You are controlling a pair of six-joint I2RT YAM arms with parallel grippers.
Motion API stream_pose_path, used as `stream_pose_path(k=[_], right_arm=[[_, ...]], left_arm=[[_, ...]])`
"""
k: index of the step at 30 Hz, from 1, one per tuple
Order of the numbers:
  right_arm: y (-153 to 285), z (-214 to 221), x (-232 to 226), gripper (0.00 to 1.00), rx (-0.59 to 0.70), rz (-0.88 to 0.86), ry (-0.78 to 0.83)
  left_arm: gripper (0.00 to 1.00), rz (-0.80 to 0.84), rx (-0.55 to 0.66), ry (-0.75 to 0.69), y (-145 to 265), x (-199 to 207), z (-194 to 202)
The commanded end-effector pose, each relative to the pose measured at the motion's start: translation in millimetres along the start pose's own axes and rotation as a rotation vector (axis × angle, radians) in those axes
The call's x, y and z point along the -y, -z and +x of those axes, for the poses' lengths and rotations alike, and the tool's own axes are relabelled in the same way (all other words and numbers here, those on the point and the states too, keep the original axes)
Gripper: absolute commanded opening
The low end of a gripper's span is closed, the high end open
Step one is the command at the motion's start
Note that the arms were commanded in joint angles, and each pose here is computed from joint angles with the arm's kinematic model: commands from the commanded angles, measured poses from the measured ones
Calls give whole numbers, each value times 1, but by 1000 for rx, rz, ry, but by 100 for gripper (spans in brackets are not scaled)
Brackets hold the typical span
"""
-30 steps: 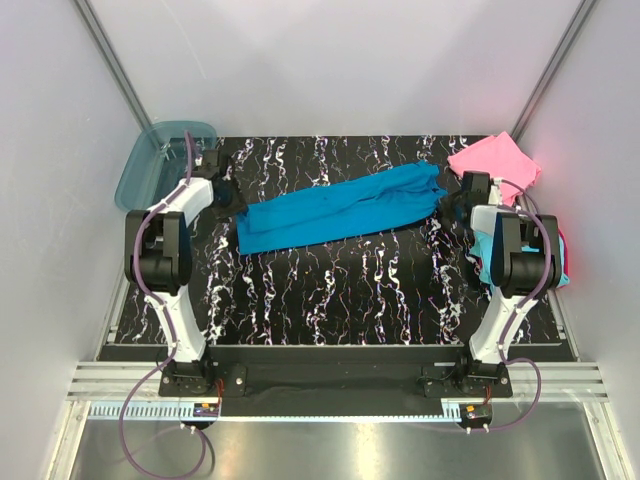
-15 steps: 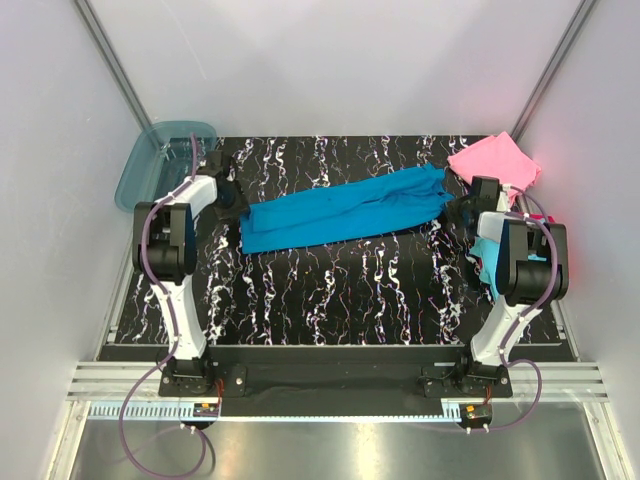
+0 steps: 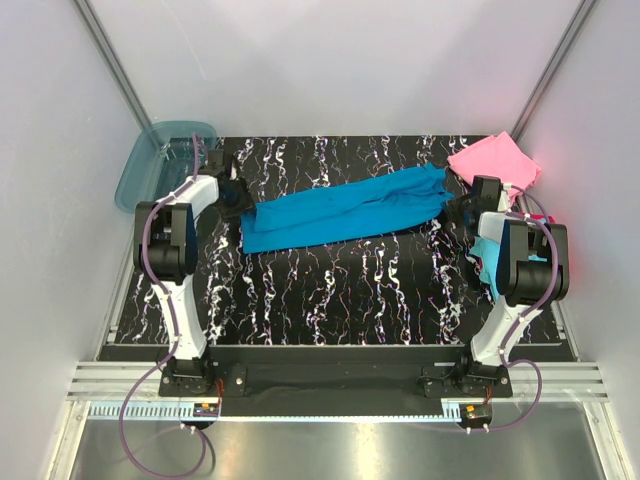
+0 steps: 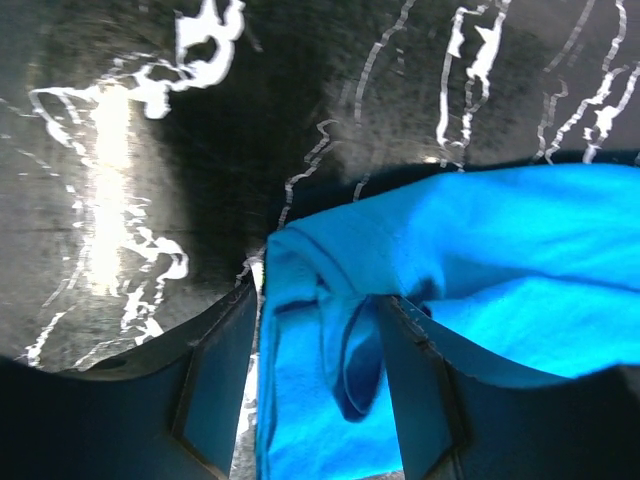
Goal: Fold and stack the t-shirts
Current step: Fold the tshirt
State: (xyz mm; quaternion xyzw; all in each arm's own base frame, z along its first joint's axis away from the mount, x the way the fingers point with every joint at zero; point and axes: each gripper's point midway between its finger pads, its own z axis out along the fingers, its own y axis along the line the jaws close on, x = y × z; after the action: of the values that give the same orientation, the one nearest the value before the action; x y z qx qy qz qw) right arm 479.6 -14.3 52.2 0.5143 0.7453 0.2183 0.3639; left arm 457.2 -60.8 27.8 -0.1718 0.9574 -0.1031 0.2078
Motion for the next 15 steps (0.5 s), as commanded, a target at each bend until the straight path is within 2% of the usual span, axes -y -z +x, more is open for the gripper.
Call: stream_pose_path(k=[1, 4, 6, 7, 9, 15], right_arm=[[7, -10, -16, 0, 26, -56, -11], [6, -11, -15, 0, 25, -55, -15], [6, -11, -15, 0, 21, -59, -19], [5, -9, -14, 0, 17, -54, -20], [3, -11, -11, 0, 20, -48, -24], [-8, -14, -8, 0, 24, -39, -35]], left_arm=[[57, 83, 9, -16, 1, 18, -3], [52, 76, 2, -24, -1, 19, 1], [42, 63, 5, -32, -2, 18, 2], [19, 56, 6, -33, -2, 17, 2], [0, 36, 17, -30, -1, 13, 0], [0, -11, 25, -16, 4, 9, 8]])
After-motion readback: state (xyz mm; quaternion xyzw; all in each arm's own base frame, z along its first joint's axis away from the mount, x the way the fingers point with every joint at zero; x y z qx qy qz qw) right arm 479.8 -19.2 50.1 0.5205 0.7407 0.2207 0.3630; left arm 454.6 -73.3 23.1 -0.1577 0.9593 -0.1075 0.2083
